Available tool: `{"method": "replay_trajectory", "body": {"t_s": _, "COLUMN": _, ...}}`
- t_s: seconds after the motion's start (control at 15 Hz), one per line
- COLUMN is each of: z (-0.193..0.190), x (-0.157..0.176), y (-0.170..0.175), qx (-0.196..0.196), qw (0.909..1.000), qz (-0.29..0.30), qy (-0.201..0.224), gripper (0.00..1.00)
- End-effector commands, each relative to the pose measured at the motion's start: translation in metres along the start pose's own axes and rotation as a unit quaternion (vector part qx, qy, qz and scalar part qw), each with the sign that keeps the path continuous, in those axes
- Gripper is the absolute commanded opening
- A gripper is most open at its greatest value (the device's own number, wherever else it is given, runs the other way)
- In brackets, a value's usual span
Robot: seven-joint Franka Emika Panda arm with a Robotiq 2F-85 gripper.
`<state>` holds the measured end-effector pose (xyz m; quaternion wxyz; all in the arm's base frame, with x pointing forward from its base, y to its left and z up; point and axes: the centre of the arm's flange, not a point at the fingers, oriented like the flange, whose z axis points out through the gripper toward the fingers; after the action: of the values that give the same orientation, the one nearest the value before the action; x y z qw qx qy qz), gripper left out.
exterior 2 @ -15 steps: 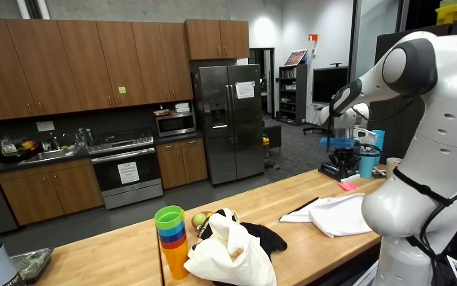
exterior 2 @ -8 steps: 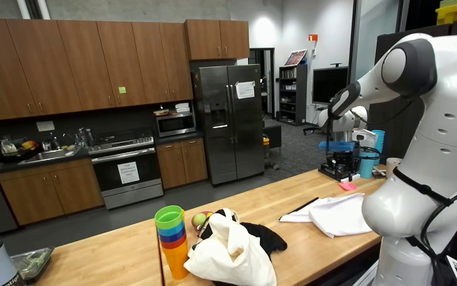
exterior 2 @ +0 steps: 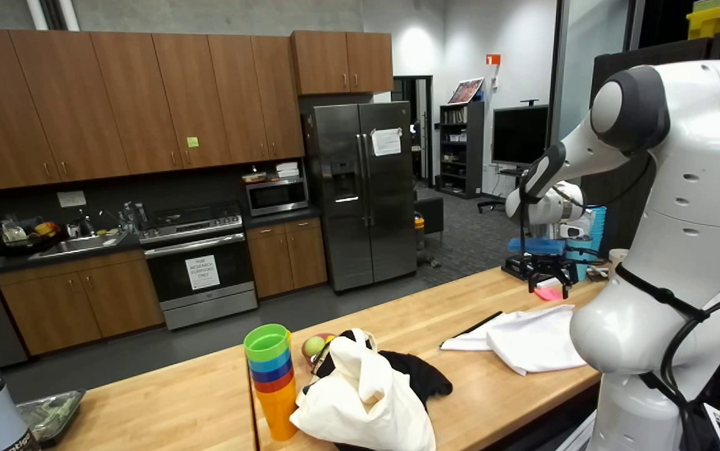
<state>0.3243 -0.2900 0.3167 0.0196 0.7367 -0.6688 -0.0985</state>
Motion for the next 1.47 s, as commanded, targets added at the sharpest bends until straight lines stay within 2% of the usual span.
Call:
{"method": "replay_trajectory", "body": {"t_s": 0.0, "z": 0.035, "x": 0.025, "y": 0.005, "qx": 0.009, "qw": 0.9999, "qz": 0.007, "qy": 0.008, "gripper": 1.00}}
{"method": "replay_trajectory", "body": {"t_s": 0.27, "z": 0.059, "x": 0.040, "y": 0.005, "qx": 0.019, "qw": 0.9996, "qz": 0.020, "qy": 0.006, "gripper": 1.00}}
{"method": "replay_trajectory", "body": {"t_s": 0.33, "z": 0.063, "x": 0.041, "y": 0.005, "qx": 0.026, "qw": 0.9995, "qz": 0.018, "qy": 0.007, "gripper": 0.93}}
{"method": "replay_trajectory", "body": {"t_s": 0.4, "z": 0.065, "x": 0.043, "y": 0.004, "qx": 0.032, "qw": 0.9993, "qz": 0.018, "qy": 0.008, "gripper": 0.74}}
{"method": "replay_trajectory", "body": {"t_s": 0.53, "z": 0.067, "x": 0.043, "y": 0.004, "qx": 0.042, "qw": 0.9991, "qz": 0.010, "qy": 0.003, "gripper": 0.61}}
{"method": "replay_trajectory", "body": {"t_s": 0.8, "z": 0.066, "x": 0.040, "y": 0.005, "qx": 0.052, "qw": 0.9986, "qz": -0.006, "qy": -0.004, "gripper": 0.28}}
{"method": "replay_trajectory", "body": {"t_s": 1.07, "z": 0.068, "x": 0.038, "y": 0.006, "qx": 0.049, "qw": 0.9985, "qz": -0.023, "qy": -0.003, "gripper": 0.01}}
{"method": "replay_trajectory", "body": {"t_s": 1.4, "z": 0.072, "x": 0.034, "y": 0.007, "qx": 0.041, "qw": 0.9984, "qz": -0.039, "qy": 0.005, "gripper": 0.00}}
